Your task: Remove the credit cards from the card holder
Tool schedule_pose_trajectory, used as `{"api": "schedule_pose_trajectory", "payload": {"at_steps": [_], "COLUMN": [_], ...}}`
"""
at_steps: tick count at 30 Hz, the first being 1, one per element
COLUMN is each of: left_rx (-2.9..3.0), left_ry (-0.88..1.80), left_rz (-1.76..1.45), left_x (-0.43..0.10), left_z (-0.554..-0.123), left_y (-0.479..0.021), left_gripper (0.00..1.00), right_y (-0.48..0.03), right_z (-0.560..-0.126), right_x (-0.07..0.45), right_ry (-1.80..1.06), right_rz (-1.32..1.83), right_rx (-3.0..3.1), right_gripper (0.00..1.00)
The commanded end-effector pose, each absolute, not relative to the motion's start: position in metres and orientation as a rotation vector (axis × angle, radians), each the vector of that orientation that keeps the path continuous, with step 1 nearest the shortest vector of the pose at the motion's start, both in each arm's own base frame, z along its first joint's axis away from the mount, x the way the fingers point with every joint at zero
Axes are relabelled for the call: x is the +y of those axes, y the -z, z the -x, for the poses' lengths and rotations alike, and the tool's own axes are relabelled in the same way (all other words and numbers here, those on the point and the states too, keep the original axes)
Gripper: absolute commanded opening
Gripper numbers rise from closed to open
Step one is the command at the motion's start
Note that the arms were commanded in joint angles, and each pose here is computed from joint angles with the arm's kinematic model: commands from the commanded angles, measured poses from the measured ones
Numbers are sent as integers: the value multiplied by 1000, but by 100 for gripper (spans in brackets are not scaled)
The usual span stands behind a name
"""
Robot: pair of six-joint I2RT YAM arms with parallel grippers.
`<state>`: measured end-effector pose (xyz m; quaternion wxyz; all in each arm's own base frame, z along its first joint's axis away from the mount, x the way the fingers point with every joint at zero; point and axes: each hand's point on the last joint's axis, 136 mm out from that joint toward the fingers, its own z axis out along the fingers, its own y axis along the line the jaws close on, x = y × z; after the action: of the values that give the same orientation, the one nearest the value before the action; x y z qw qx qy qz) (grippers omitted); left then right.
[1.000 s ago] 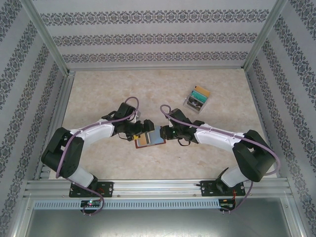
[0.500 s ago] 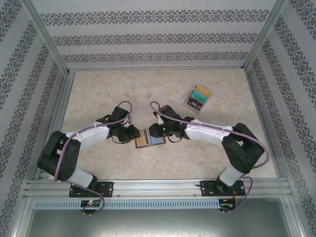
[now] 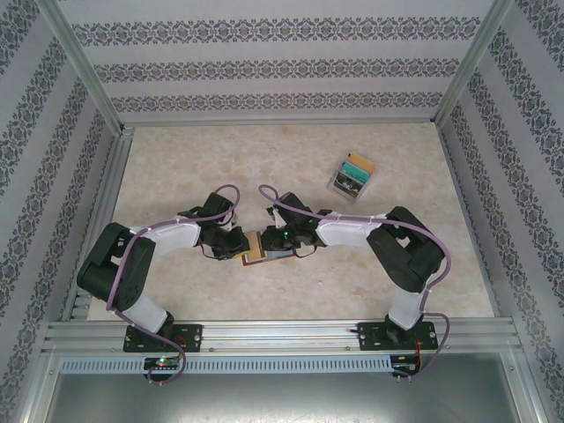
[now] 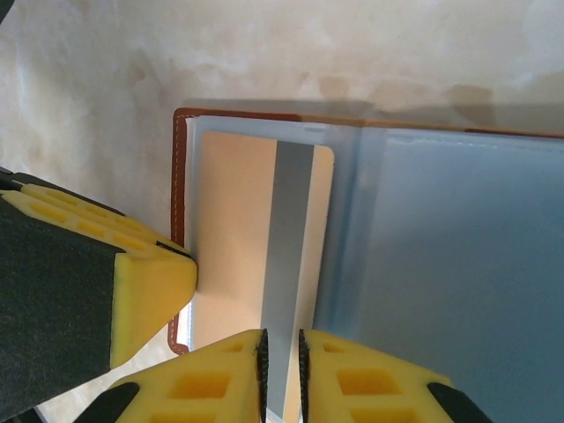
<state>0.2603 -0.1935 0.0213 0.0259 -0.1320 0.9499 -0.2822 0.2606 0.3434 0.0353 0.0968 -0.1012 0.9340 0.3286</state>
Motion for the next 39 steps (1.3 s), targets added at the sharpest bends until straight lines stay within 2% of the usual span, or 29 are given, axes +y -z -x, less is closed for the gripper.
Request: {"api": "schedule_pose_trajectory", "payload": {"at_steps": [1,9,15,23,27,39], "left_rx": [2952,2963,2962,2966,2965,2979], "left_ry": [855,845,856,857,858,836], "left_rz": [416,420,415,410,405,409], "left_x": [-191,-190,-191,-192,-193,-190], "left_z": [-260,-257,-257,-257,-258,-254], "left_y": [-15,-13,-14,-14,-15,-12], "left_gripper": [14,12,11,11,10,8], "right_y": [-39,-33,-30,-28,-29,-35], "right_z": [-271,-273,-271,-270,-269,-277], "right_x": [351,342,347,348,346,320], "right_ry": [-1035,-1000,-1078,-1108,-1106,-1046], "right_rz": [264,228,221,208,209,152], "right_rx": [2751,2763,2771,2773,2774,2747], "right_gripper": [21,22,21,12,0,0]}}
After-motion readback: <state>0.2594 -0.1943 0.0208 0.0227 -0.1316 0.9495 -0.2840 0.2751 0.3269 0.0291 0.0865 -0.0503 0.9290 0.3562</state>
